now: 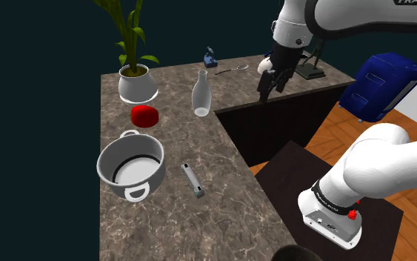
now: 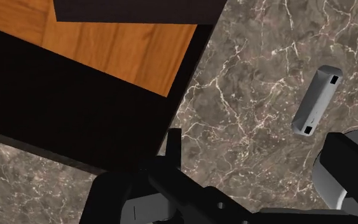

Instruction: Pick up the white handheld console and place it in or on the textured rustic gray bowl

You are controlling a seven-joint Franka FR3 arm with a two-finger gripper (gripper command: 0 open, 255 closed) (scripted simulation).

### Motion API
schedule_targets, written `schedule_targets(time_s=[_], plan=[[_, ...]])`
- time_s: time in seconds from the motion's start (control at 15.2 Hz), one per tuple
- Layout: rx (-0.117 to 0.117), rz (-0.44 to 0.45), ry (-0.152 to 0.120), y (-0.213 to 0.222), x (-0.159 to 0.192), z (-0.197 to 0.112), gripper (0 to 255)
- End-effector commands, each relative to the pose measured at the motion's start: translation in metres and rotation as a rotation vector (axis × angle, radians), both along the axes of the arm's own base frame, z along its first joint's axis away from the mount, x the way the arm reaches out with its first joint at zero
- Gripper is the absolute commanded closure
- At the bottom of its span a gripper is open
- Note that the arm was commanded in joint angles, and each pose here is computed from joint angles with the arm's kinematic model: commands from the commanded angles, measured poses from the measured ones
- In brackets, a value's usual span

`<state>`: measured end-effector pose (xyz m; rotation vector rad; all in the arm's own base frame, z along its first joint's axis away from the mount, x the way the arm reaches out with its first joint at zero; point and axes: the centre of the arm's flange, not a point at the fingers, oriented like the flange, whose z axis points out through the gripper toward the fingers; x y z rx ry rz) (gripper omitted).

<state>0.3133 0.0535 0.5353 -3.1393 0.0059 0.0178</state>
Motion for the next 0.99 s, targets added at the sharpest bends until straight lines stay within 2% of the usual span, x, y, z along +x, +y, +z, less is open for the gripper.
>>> schedule_targets(time_s=[0.0, 0.92], plan=[[0.002, -0.016, -0.001, 0.014, 0.005, -0.022, 0], [0.011, -0.115, 0.002, 0.128, 0.037, -0.163, 0]])
